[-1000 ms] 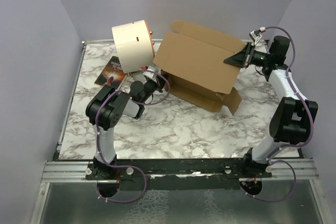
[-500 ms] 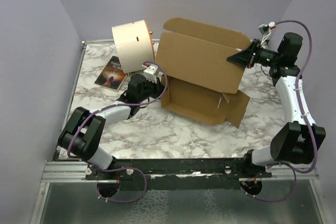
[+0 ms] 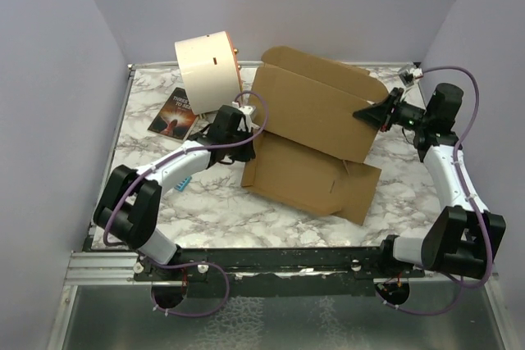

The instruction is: Fold the paper box

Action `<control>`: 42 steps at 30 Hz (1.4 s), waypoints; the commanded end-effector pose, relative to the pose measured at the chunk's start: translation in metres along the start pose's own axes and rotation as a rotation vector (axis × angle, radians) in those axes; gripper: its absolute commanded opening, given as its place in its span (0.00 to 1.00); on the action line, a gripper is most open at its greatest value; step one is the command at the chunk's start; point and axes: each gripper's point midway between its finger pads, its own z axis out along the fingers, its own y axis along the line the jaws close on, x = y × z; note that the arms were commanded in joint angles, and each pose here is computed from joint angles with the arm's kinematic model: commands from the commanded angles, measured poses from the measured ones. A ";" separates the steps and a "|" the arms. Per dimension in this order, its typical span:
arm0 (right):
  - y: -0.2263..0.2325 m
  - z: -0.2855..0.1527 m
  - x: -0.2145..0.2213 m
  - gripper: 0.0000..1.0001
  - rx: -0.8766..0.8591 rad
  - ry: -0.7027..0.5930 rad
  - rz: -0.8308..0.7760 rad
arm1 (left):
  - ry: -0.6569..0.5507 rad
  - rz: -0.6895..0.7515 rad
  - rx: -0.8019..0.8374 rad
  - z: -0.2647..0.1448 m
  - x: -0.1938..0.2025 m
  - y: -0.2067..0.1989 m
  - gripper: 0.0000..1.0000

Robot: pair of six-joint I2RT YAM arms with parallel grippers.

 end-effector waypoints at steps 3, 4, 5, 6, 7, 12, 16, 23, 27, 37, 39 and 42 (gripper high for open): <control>-0.005 0.001 0.009 0.01 0.001 -0.021 -0.082 | 0.108 -0.036 -0.101 0.006 0.024 0.010 0.13; -0.004 0.001 0.011 0.01 -0.003 -0.020 -0.077 | 0.106 -0.033 -0.110 0.007 0.024 0.011 0.15; -0.004 0.001 0.012 0.01 -0.003 -0.020 -0.074 | 0.105 -0.028 -0.116 0.008 0.023 0.011 0.16; -0.004 0.001 0.013 0.01 -0.003 -0.020 -0.072 | 0.106 -0.025 -0.123 0.009 0.024 0.012 0.18; -0.004 0.001 0.014 0.01 -0.003 -0.019 -0.069 | 0.106 -0.023 -0.130 0.010 0.025 0.012 0.20; -0.006 0.001 0.016 0.01 0.002 -0.019 -0.062 | 0.116 -0.004 -0.162 0.012 0.032 0.015 0.25; -0.007 0.001 0.018 0.01 0.006 -0.016 -0.058 | 0.122 0.023 -0.178 0.011 0.035 0.013 0.30; -0.007 0.001 0.019 0.01 0.005 -0.014 -0.058 | 0.138 0.069 -0.220 0.016 0.044 0.016 0.30; -0.007 0.002 0.021 0.01 -0.003 -0.009 -0.050 | 0.117 0.096 -0.250 0.021 0.042 0.020 0.26; -0.008 0.003 0.024 0.01 0.005 0.000 -0.055 | 0.187 0.175 -0.486 0.012 0.060 0.058 0.00; -0.008 0.003 0.024 0.01 0.004 0.000 -0.056 | 0.183 0.181 -0.482 0.013 0.061 0.056 0.00; -0.008 0.004 0.025 0.01 0.003 0.001 -0.053 | 0.157 0.179 -0.432 0.018 0.055 0.044 0.08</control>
